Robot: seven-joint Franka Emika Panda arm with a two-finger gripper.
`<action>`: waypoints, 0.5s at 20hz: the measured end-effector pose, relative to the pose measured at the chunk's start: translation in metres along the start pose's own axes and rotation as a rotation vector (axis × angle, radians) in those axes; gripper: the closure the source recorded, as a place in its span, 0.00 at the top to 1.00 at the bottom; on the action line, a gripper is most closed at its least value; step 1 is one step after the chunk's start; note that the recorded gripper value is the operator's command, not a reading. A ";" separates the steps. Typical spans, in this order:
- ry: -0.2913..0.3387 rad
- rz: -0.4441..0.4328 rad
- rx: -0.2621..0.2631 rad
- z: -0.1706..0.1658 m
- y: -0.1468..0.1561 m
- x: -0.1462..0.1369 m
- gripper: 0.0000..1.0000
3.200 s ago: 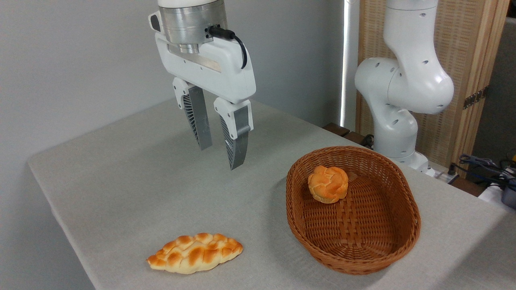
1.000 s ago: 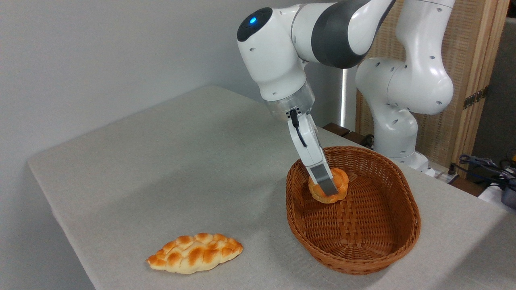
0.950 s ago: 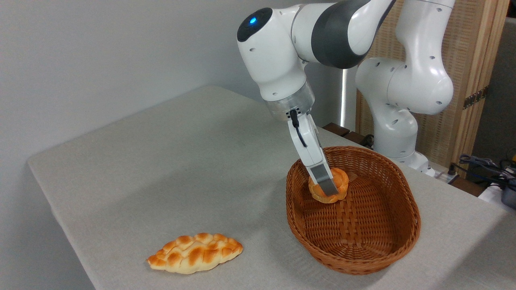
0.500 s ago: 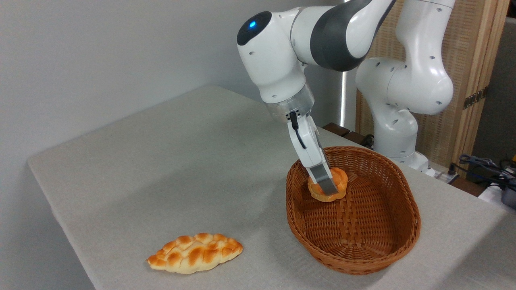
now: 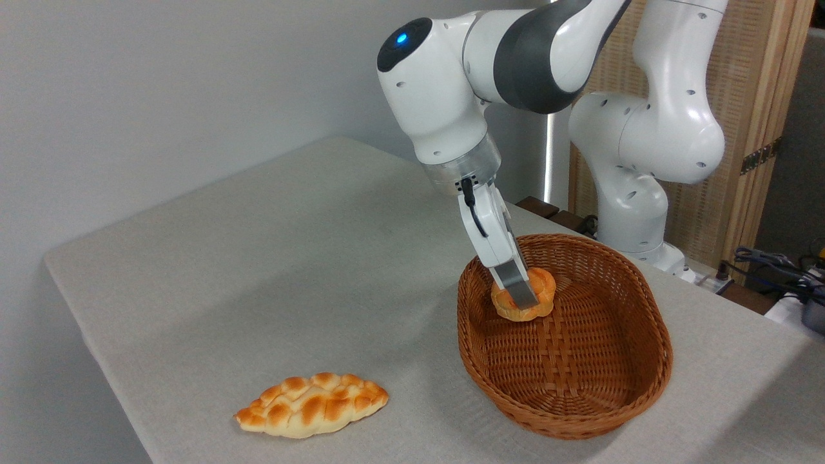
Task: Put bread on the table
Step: 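Close the gripper on the round bun, then lift the bun out of the basket and carry it beside the braided loaf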
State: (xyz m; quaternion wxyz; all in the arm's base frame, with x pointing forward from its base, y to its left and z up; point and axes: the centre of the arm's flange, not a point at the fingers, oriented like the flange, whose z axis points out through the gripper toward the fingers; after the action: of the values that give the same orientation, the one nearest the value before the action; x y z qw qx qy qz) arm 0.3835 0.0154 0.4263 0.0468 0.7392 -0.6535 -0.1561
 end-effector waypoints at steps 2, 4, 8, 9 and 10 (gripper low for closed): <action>-0.001 0.000 0.001 0.000 0.000 0.000 0.18; -0.001 0.000 0.001 0.000 0.000 0.000 0.19; 0.000 -0.002 0.010 -0.007 0.001 -0.001 0.19; 0.000 -0.004 0.013 -0.013 0.000 -0.002 0.19; 0.001 -0.008 0.017 -0.022 0.000 -0.004 0.20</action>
State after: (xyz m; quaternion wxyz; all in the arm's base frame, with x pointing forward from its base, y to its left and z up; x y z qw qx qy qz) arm 0.3891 0.0163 0.4476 0.0400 0.7421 -0.6520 -0.1503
